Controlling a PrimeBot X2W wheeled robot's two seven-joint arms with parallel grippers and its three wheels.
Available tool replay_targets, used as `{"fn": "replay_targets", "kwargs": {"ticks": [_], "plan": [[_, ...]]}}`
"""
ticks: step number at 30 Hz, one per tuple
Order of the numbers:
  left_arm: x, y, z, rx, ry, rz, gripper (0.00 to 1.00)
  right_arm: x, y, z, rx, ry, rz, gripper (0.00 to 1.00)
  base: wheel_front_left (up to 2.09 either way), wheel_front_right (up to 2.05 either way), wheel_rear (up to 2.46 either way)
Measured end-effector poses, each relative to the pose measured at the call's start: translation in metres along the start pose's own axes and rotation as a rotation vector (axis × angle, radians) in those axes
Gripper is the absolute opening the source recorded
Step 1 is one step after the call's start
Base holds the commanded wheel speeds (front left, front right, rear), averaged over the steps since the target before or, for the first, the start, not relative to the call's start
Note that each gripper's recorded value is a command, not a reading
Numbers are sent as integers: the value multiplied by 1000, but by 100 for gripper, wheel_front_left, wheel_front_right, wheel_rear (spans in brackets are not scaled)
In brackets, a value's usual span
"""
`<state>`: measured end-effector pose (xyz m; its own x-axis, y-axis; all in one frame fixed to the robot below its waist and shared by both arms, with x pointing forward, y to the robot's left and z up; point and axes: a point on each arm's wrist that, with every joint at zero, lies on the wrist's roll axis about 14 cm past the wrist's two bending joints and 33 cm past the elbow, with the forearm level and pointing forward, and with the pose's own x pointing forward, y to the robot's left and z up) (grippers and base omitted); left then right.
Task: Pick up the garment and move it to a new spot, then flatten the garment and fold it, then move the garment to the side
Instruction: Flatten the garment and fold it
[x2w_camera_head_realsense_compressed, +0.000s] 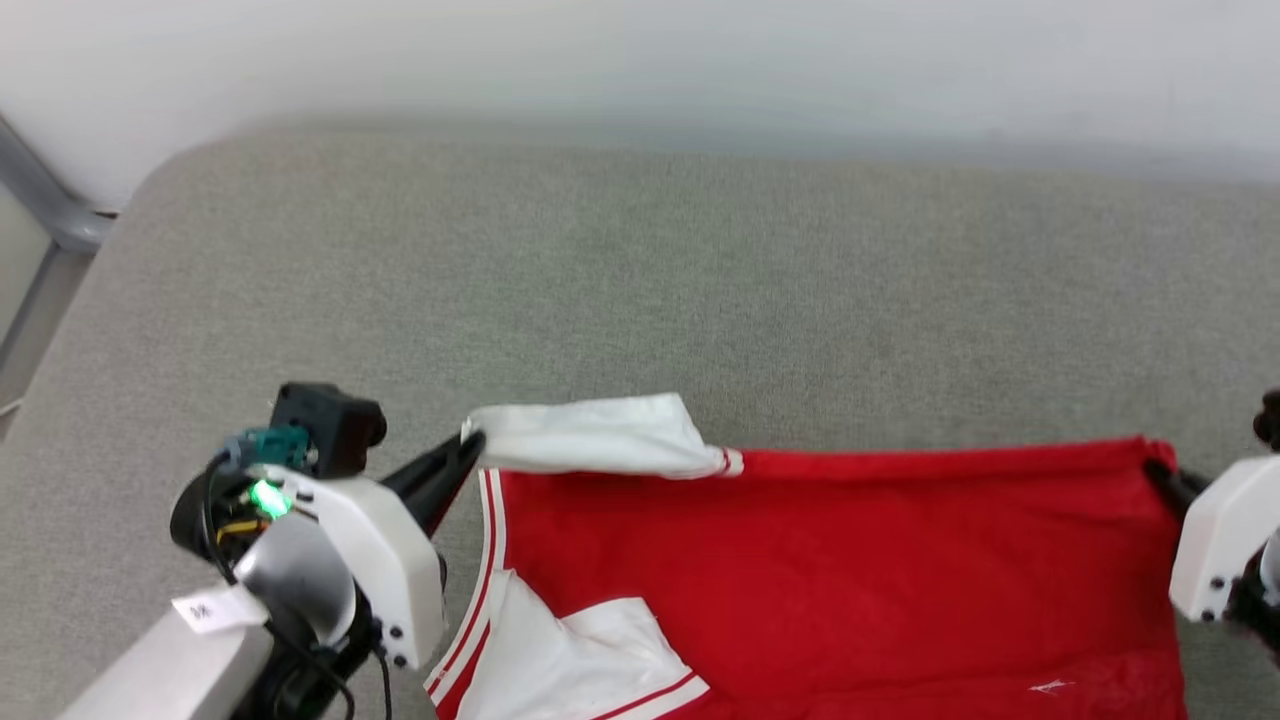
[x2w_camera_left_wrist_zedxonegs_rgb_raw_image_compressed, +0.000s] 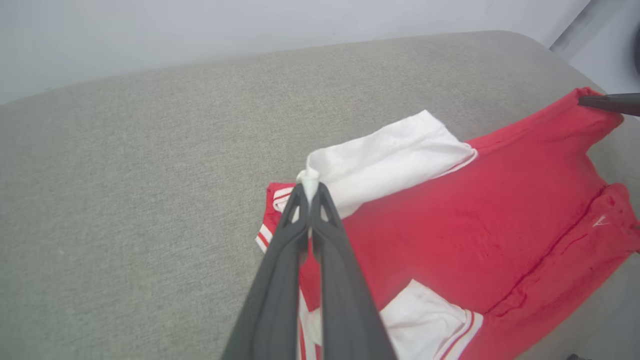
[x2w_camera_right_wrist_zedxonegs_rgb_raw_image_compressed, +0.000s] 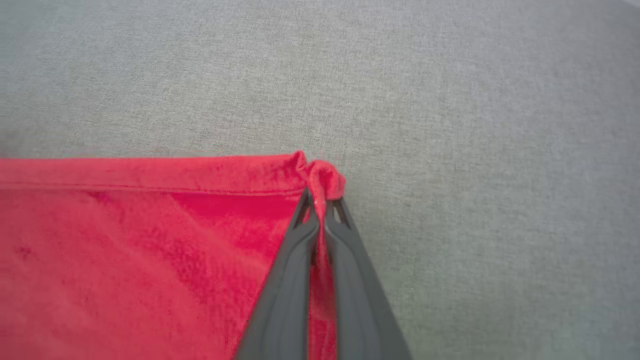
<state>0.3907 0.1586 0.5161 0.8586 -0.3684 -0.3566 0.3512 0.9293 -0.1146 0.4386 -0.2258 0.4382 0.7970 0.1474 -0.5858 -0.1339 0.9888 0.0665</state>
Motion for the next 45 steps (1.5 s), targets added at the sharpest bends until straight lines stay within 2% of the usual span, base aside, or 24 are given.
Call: {"fn": "replay_targets", "kwargs": {"ticks": [8,17,26,39,40,41,42,43,45], "plan": [[-30,-6,-31,-68,39,32,0,-24,10,-27,82,1,38,0,0,0,0],[-46,-8,-82,-138,150,73,0,-40,16,-60,117,91,83,0,0,0,0],[-51,-4,-115,-143,245,95,0,-52,14,-83,86,203,101,0,0,0,0],[-45,-19,-150,-139,347,46,0,-54,15,-110,-22,305,107,0,0,0,0],[-45,-19,-153,-137,353,45,4,-54,16,-111,-26,307,109,0,0,0,0],[-46,-19,-156,-135,363,43,43,-54,15,-113,-28,311,109,0,0,0,0],[-46,-20,-158,-132,368,43,100,-54,16,-113,-30,309,110,48,0,0,0],[-46,-19,-158,-128,369,46,100,-54,16,-112,-29,299,111,100,0,0,0],[-46,-18,-158,-122,362,54,100,-55,15,-114,-16,305,106,100,0,0,0]]}}
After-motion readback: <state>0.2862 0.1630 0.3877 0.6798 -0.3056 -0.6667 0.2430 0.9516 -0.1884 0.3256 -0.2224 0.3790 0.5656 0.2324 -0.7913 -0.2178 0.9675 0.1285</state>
